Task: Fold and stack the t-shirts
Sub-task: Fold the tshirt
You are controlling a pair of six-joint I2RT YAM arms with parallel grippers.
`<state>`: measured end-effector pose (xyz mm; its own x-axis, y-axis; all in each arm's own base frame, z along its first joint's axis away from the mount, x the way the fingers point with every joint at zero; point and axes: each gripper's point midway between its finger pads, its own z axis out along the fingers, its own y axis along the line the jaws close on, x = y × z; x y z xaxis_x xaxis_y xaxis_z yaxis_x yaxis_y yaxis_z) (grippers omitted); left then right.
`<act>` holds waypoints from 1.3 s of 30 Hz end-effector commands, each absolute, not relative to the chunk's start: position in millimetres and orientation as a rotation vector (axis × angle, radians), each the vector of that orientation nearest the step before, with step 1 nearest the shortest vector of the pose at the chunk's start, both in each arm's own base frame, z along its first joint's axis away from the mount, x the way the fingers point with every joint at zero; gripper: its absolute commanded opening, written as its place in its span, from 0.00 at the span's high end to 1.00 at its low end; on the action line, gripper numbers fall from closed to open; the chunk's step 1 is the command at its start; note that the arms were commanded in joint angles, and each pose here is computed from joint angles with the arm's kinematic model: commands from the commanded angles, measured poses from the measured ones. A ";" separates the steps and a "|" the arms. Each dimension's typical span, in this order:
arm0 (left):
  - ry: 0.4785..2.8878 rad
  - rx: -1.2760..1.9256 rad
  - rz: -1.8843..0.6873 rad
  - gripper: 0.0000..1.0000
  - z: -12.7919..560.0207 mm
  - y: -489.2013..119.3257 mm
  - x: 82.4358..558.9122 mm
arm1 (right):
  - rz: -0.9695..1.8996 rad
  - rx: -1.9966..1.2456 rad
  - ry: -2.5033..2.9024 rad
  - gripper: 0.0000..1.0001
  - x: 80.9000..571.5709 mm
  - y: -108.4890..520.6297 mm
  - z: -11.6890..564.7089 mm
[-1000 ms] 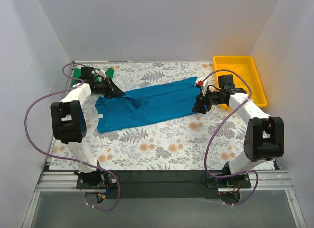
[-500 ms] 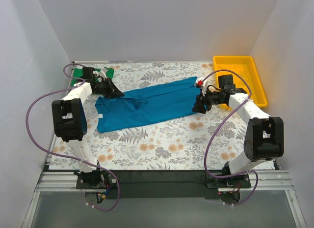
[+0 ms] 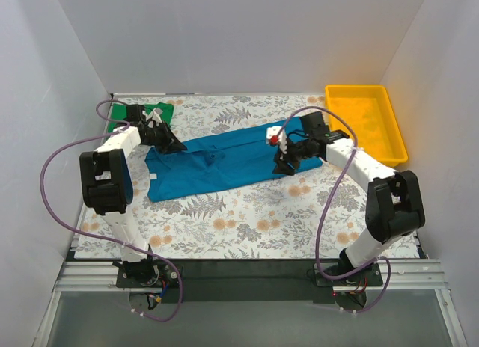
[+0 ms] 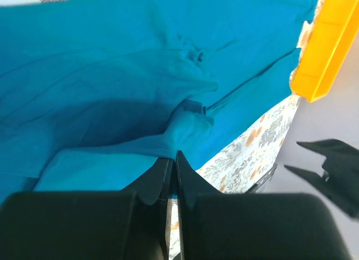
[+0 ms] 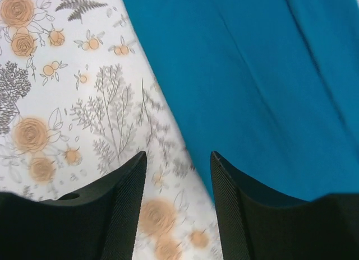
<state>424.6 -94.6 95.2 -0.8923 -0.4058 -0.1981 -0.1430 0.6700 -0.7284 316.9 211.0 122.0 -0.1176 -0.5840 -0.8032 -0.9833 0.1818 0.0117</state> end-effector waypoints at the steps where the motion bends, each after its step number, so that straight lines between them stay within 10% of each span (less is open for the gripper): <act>1: 2.500 -0.402 -1.013 1.00 114.7 -92.3 420.5 | 0.594 -1.768 1.428 0.42 327.7 259.6 149.7; 11: 2.475 -0.436 -0.960 1.00 117.4 -89.0 397.4 | 0.350 -1.999 1.015 0.41 372.8 393.5 158.4; 39: 2.451 -0.429 -1.001 1.00 124.2 -94.8 377.4 | 0.278 -2.120 0.887 0.45 399.8 460.1 79.1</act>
<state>379.3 -90.9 109.6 -0.8538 -0.4537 -0.2552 -0.1569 0.6917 -0.7049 392.4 448.1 63.8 0.6996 -0.5270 -0.4825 -0.7107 -0.4431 -0.5464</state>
